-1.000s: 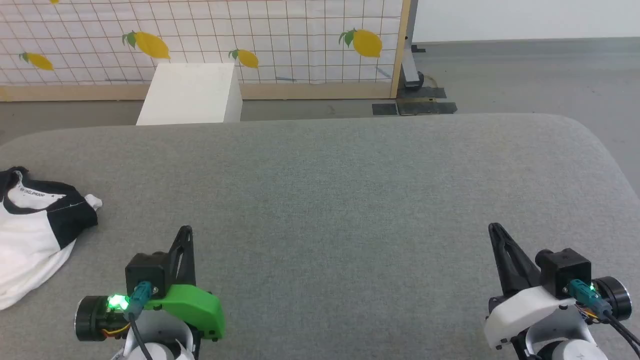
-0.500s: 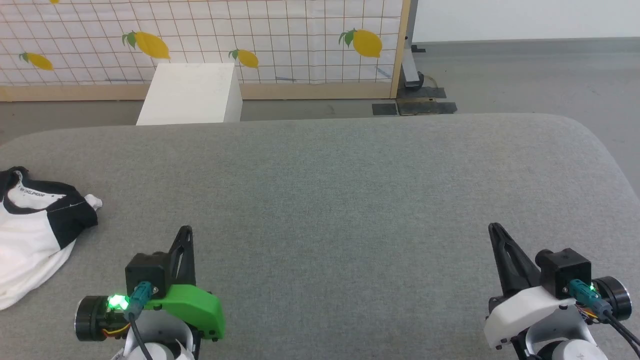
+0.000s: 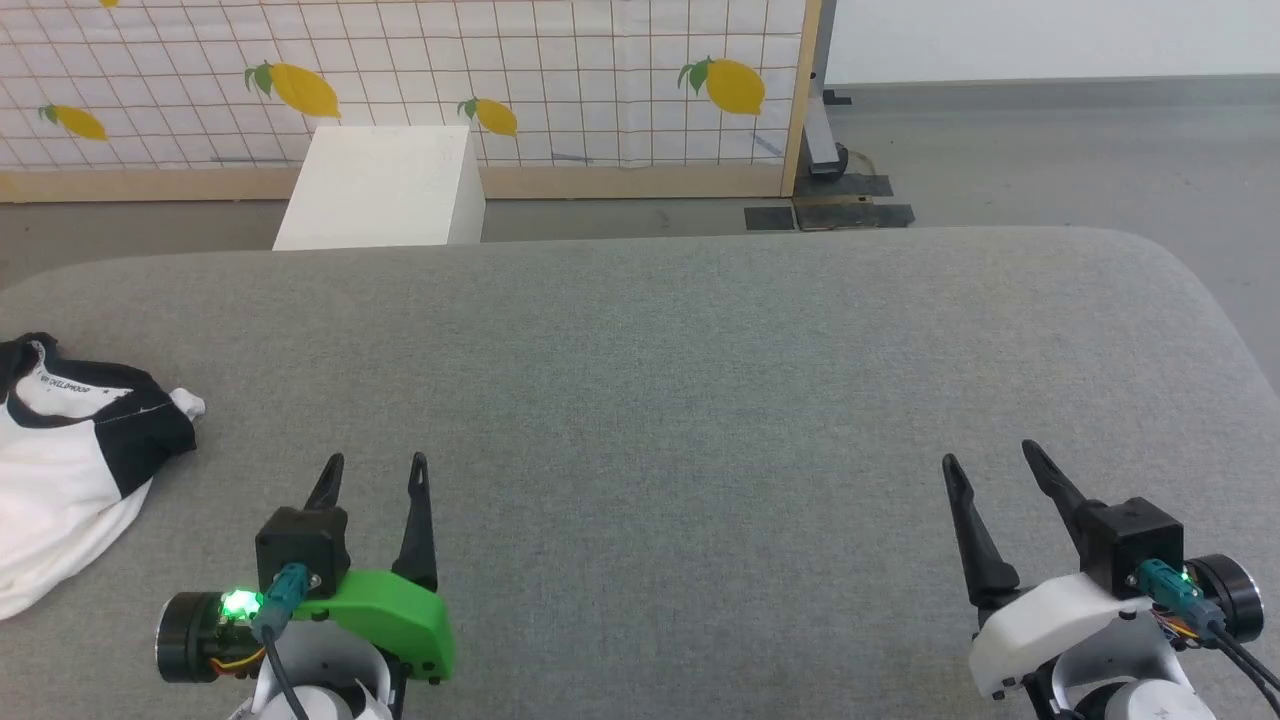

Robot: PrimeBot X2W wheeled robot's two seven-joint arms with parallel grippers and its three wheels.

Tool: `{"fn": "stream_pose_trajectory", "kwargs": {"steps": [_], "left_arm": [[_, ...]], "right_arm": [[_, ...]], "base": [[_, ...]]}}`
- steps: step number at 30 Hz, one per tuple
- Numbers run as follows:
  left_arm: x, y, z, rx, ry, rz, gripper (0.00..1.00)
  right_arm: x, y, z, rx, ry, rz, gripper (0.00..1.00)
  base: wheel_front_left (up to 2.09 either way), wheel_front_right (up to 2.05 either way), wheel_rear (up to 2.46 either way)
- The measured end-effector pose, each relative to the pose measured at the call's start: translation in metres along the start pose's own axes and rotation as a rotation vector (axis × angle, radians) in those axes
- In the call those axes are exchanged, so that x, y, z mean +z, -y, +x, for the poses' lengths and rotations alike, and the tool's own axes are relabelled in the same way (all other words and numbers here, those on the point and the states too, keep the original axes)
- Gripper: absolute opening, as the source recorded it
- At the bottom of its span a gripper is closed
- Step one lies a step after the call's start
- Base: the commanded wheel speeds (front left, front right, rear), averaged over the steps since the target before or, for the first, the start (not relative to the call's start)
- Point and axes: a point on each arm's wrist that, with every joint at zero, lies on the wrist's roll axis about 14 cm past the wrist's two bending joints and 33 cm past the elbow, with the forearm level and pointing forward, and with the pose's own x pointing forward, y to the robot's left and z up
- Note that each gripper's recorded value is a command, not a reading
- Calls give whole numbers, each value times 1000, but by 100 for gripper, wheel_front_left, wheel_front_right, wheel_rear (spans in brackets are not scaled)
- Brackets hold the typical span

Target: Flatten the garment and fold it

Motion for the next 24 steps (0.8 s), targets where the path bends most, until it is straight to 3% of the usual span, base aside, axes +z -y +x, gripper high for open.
{"fn": "stream_pose_trajectory", "kwargs": {"steps": [24], "left_arm": [[-6, -37, -21, 138, 9, -19, 100]], "right_arm": [[2, -31, 19, 98, 31, 20, 100]], "base": [[0, 0, 0]]}}
